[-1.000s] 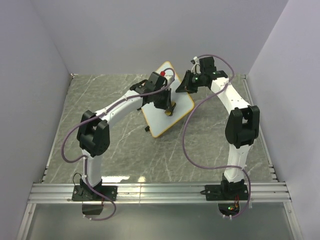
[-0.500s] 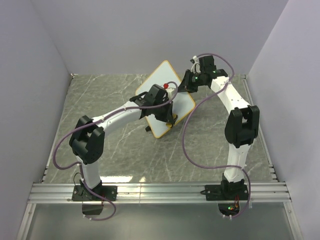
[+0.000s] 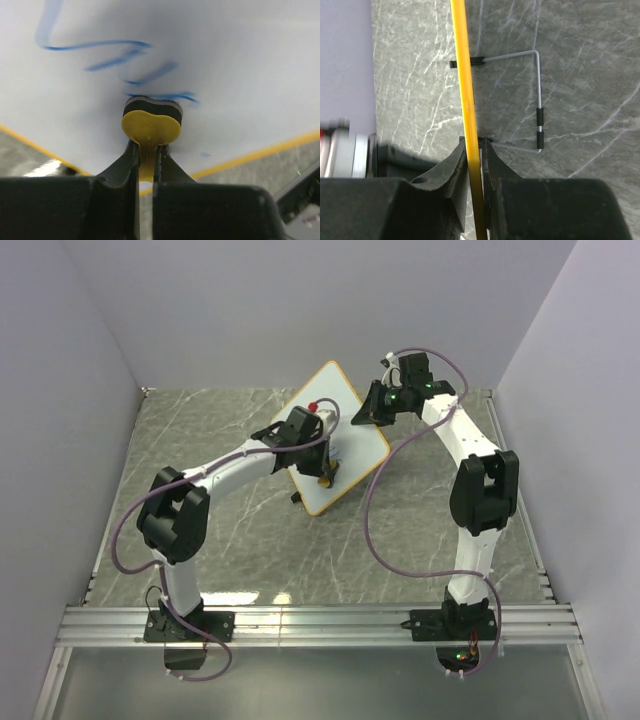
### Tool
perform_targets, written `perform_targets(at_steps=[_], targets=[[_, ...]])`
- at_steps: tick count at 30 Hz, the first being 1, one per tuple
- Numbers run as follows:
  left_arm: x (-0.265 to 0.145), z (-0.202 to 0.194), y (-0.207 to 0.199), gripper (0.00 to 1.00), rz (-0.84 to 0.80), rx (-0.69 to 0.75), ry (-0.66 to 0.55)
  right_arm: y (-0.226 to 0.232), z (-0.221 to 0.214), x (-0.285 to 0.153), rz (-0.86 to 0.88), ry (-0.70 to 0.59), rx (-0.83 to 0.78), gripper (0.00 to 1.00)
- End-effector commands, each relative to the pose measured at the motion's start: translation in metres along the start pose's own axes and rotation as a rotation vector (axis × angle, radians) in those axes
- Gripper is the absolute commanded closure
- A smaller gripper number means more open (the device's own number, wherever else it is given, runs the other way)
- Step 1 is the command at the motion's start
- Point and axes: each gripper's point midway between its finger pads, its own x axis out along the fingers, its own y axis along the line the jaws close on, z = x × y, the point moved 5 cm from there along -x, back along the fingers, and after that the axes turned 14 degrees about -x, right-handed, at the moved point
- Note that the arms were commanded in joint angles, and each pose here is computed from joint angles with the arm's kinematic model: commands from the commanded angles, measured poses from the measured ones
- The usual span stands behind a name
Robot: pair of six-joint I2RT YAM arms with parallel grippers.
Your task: Erase the whiteboard
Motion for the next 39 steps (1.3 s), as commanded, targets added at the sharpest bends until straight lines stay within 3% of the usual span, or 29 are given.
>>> perform_targets(at_steps=[1,8,14,19,23,28,39], targets=[[0.021,0.008,0.044,1.00,0.170,-0.052,-0.055,-0.009,-0.025,0.002,-0.099,0.086,0.041,1.00],[0.025,0.004,0.046,1.00,0.162,-0.063,-0.026,-0.006,-0.026,0.004,-0.087,0.086,0.056,1.00],[0.000,-0.016,-0.036,1.00,-0.062,0.119,0.015,-0.004,-0.023,0.005,-0.089,0.080,0.068,1.00],[-0.008,-0.042,-0.060,1.00,-0.149,0.173,0.092,-0.004,-0.019,0.005,-0.088,0.066,0.078,1.00],[-0.008,-0.055,-0.053,1.00,-0.146,0.167,0.124,-0.003,-0.016,0.005,-0.087,0.059,0.082,1.00],[-0.005,-0.049,-0.041,1.00,-0.071,0.142,0.076,-0.002,-0.017,0.006,-0.077,0.055,0.088,1.00],[0.005,0.029,0.042,1.00,0.007,-0.063,-0.057,0.003,-0.025,0.002,-0.051,0.071,0.078,1.00]])
